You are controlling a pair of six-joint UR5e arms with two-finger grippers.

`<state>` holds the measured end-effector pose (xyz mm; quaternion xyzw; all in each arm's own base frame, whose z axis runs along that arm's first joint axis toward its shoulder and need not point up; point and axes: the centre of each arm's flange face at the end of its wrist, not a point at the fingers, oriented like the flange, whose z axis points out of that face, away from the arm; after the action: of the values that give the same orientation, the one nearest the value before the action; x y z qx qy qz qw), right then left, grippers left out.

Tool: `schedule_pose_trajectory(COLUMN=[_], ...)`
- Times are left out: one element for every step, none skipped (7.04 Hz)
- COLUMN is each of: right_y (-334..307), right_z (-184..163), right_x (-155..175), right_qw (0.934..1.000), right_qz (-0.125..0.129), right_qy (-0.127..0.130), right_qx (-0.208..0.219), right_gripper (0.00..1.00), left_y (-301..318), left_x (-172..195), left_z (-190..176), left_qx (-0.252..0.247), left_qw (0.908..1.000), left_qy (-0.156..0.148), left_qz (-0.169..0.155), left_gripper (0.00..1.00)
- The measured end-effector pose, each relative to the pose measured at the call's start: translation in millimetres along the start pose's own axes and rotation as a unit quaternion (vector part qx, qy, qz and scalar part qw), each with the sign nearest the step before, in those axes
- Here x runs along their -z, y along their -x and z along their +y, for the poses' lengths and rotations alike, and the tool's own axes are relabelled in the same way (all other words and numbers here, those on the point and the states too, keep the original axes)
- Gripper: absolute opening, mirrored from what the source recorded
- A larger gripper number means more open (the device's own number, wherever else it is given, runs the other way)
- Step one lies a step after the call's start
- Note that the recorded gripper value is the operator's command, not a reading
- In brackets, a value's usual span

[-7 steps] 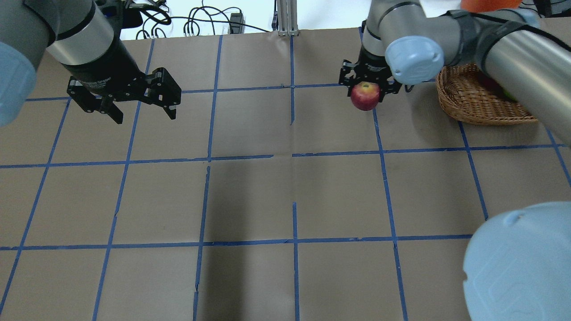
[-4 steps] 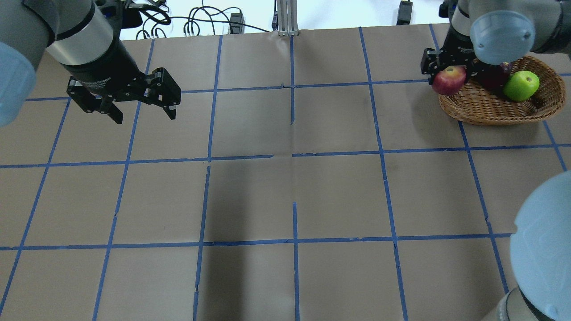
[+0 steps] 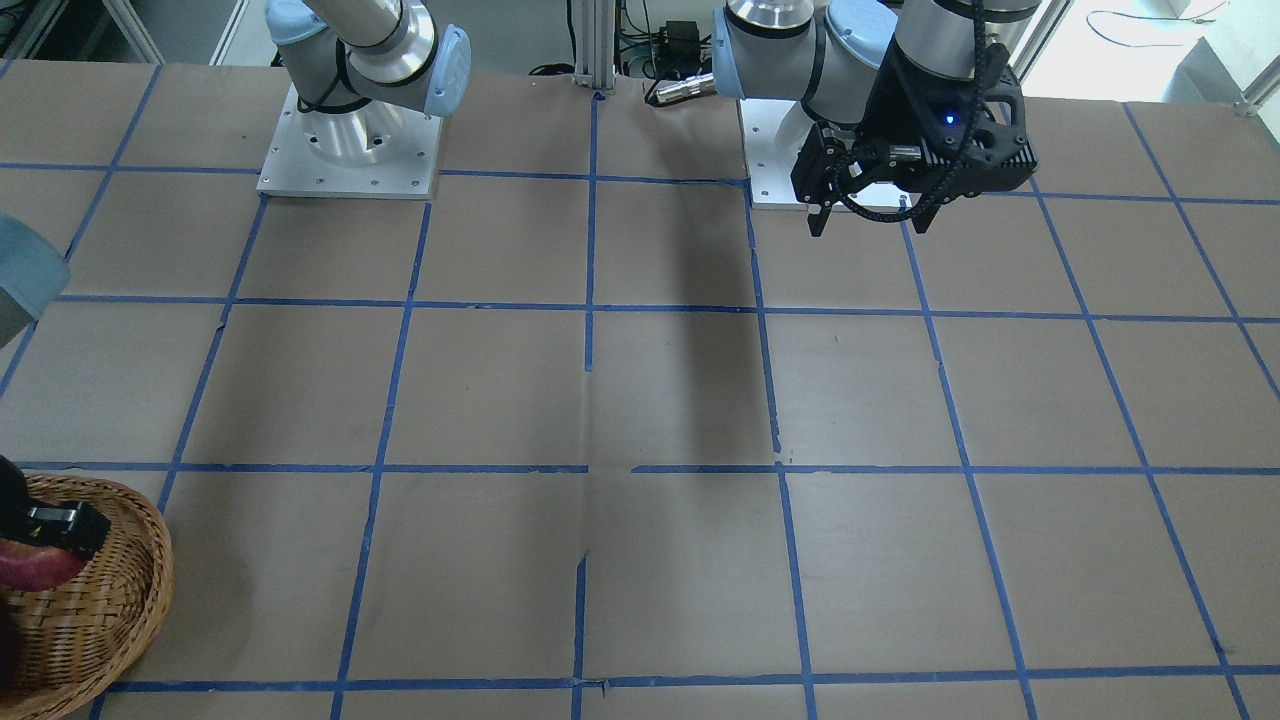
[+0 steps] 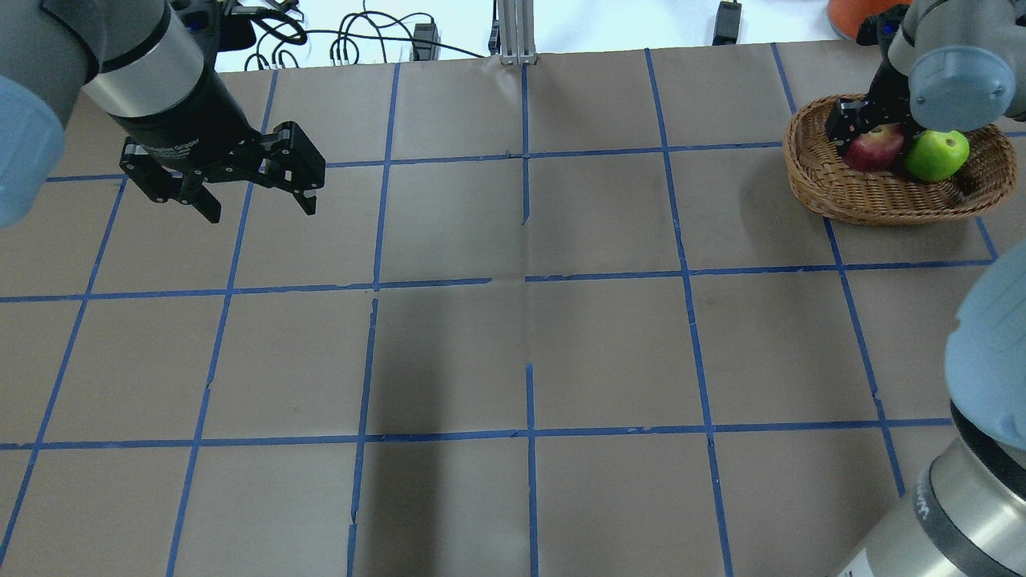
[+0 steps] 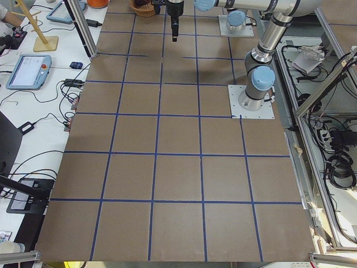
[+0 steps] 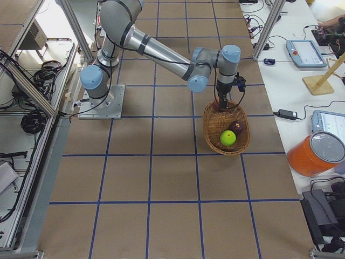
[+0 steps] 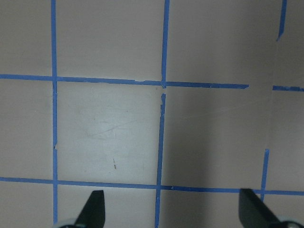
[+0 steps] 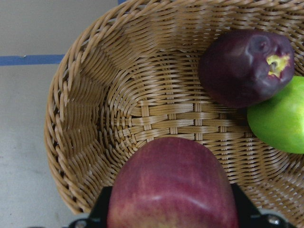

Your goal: Put all apples into basket

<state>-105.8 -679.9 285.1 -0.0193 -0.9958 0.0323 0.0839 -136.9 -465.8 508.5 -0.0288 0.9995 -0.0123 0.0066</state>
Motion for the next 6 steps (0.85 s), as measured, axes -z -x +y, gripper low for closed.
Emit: schedule_pose_trajectory(right_y=[-2,-2,-2,-5,-12,-16], right_z=[-5,-6,-6,-4,-2,-1], right_x=[-14,-26,-35,-42,-44,-43], right_qw=[1.0000,1.0000,1.0000,1.0000,0.9999,0.9999], right_qz=[0.001,0.000,-0.001,-0.002,-0.003,-0.004], right_qy=[-0.006,-0.006,-0.002,0.005,0.009,0.013], right_qx=[-0.001,-0.001,-0.001,-0.003,-0.007,-0.010], right_gripper=[0.41,0.72,0.95,1.00,1.00,1.00], left_y=[0,0,0,0,0,0], left_x=[0,0,1,3,4,5], left_z=[0,0,0,2,2,3], left_qx=[0.000,0.000,0.000,0.000,0.000,0.000], left_qw=[1.0000,1.0000,1.0000,1.0000,1.0000,1.0000], left_qy=[0.000,-0.001,-0.002,-0.003,-0.004,-0.005], left_qz=[0.000,0.000,0.000,0.000,0.000,0.000], left_gripper=[1.00,1.00,1.00,1.00,1.00,1.00])
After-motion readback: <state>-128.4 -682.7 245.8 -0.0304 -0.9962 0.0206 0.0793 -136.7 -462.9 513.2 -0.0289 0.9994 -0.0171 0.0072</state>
